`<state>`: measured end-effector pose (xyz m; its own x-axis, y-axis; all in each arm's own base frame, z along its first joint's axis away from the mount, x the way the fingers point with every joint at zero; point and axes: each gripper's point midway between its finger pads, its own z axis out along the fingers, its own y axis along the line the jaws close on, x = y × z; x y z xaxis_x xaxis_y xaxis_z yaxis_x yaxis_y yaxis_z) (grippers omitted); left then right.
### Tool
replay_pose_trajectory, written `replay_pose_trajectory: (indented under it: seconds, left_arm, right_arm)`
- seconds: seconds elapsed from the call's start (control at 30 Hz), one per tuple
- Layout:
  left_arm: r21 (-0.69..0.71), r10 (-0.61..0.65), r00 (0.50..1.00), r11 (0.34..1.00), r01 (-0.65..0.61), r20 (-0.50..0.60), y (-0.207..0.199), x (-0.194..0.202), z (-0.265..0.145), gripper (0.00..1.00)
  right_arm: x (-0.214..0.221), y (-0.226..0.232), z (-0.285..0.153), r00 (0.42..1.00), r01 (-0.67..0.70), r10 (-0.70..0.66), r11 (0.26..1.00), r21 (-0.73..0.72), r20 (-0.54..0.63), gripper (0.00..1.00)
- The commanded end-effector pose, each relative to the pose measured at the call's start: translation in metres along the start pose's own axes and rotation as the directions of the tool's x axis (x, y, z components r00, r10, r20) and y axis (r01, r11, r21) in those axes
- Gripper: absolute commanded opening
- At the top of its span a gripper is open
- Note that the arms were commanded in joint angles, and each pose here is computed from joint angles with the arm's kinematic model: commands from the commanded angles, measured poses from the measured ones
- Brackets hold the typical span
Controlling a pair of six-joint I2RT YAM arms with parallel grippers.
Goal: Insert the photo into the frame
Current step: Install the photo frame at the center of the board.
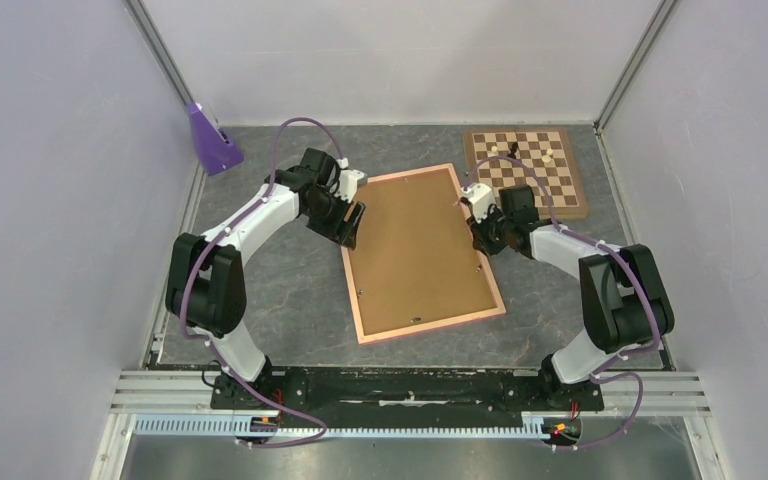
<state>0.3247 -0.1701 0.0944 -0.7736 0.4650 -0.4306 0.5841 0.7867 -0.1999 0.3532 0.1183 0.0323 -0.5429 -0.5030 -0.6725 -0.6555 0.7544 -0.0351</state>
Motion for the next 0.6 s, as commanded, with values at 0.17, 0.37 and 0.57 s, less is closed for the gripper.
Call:
replay_pose_trajectory:
  seconds: [0.17,0.37,0.57]
  left_arm:
    - [-0.032,0.173,0.984,0.985,-0.172,0.042,0.008,-0.007,-0.01,0.74]
    - [-0.054,0.226,0.974,0.973,-0.225,0.029,0.014,-0.008,-0.01,0.74]
    - [-0.064,0.246,0.968,0.968,-0.243,0.046,0.017,-0.023,-0.01,0.74]
  right_arm:
    - [-0.018,0.028,0.008,0.981,0.191,-0.193,0.972,-0.139,0.003,0.09]
    - [-0.023,0.025,0.016,0.955,0.289,-0.296,0.938,-0.189,-0.012,0.09]
    - [-0.031,0.025,0.02,0.908,0.401,-0.418,0.875,-0.273,-0.008,0.09]
